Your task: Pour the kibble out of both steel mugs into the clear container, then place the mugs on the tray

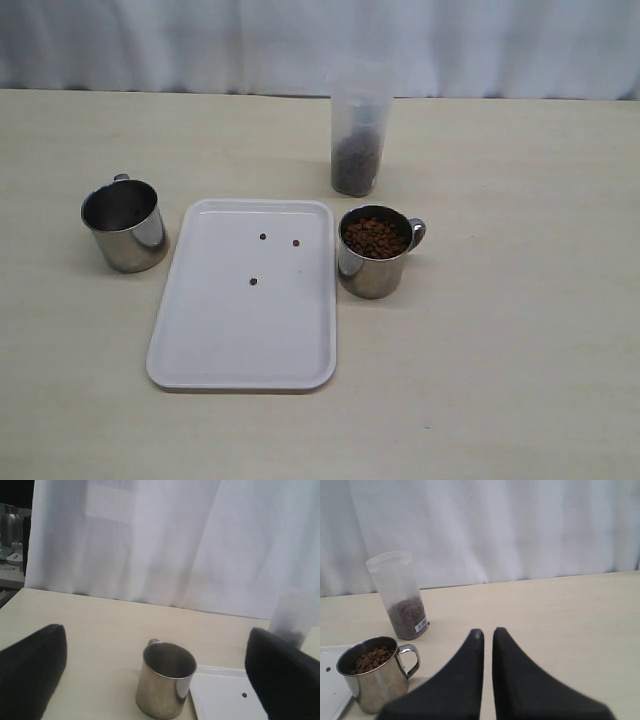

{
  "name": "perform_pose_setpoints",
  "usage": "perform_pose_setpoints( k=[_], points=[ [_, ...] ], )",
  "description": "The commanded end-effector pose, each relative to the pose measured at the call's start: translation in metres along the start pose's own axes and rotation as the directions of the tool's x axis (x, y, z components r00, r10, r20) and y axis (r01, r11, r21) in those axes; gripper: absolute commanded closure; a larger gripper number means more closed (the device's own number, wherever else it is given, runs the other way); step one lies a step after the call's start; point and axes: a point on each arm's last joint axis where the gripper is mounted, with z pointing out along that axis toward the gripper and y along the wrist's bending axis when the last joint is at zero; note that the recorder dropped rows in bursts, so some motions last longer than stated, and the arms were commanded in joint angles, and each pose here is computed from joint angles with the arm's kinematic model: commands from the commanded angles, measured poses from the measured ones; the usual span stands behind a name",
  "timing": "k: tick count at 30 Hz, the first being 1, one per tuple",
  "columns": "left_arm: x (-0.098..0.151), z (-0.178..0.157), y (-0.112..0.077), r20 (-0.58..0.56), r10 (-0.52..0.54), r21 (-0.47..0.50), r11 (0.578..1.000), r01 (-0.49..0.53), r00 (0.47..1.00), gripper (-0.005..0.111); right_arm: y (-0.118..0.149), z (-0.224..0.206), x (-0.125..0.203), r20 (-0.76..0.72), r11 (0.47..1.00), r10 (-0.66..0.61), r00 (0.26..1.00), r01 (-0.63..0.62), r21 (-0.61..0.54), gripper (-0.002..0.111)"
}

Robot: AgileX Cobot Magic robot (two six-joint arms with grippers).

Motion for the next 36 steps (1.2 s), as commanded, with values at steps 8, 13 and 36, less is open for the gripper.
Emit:
perform_pose_setpoints(
  k=[8,13,36],
  points=[
    [0.0,0.0,0.0,0.005,-0.009,0.001,1.0,0.009,1.0,0.01,0.0,0.0,0.001,-0.003,1.0,0.002,1.0,-0.002,-0.004,0.103],
    [0.0,0.0,0.0,0.005,-0.009,0.001,1.0,0.009,1.0,0.01,0.0,0.0,0.001,-0.003,1.0,0.002,1.0,-0.002,-0.004,0.103],
    [0.001,0.0,0.0,-0.004,-0.009,0.0,1.0,0.009,1.0,0.01,-0.001,-0.001,-0.016,0.187,0.996,0.092,0.978,-0.092,-0.011,0.103]
  ],
)
